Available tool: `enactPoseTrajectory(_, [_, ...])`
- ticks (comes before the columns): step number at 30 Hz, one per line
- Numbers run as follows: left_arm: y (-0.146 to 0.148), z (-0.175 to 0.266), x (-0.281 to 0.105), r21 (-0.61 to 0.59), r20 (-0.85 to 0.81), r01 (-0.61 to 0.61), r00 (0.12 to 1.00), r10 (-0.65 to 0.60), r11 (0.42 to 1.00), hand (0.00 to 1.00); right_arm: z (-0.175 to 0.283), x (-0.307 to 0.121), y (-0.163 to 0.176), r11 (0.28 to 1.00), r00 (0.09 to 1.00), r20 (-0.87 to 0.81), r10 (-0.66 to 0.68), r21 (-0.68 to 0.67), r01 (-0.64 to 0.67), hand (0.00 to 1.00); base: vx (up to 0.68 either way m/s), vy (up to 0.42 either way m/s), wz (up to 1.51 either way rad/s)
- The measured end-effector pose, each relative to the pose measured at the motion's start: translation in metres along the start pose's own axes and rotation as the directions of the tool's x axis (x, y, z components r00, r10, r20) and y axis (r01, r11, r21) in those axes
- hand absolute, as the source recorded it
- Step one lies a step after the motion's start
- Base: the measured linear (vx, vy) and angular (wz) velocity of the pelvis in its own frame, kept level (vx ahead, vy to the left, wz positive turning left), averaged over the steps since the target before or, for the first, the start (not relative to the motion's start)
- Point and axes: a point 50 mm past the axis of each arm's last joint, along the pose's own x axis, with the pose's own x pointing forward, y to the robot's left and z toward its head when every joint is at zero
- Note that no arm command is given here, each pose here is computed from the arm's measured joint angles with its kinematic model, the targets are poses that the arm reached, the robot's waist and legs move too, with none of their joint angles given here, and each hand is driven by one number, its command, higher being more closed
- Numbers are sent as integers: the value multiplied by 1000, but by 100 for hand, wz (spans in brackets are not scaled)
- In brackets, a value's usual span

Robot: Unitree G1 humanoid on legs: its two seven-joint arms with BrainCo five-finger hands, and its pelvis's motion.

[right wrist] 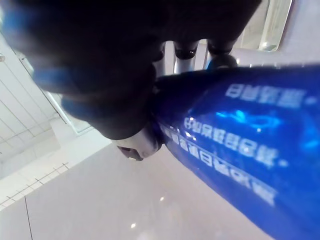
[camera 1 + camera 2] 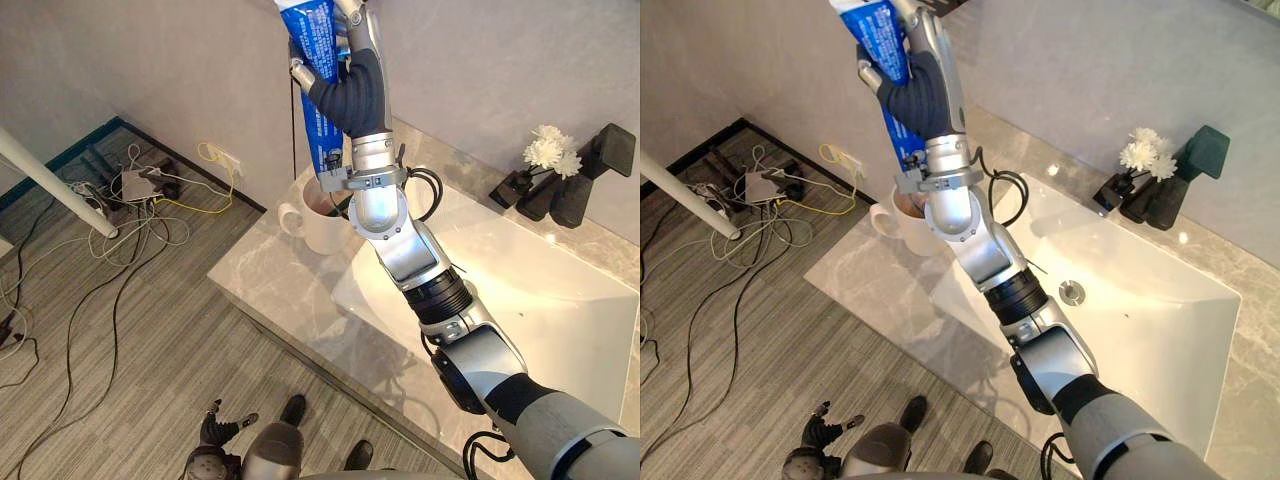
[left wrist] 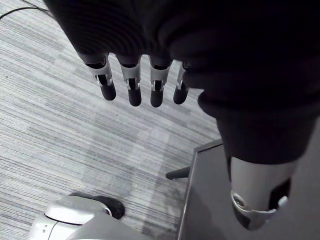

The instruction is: Organize washtable

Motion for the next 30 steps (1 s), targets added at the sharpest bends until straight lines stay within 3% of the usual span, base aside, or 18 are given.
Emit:
enactPoseTrajectory(17, [0,-2,0,1,-6,1,1000,-1,1000,0,-22,-26,8,998,991,-123,59,16,-58,100,0,0,-2])
enactPoseTrajectory(18, [0,-2,-1,1,-6,1,1000,-1,1000,0,-22,-26,9,998,990,-124,59,20,-57,0,0,0,-4])
enactPoseTrajectory(30, [0,-2,-1,2,-7,1,1000,-1,1000,0,-26,-33,9,998,987,-151,60,24,-57,0,0,0,0])
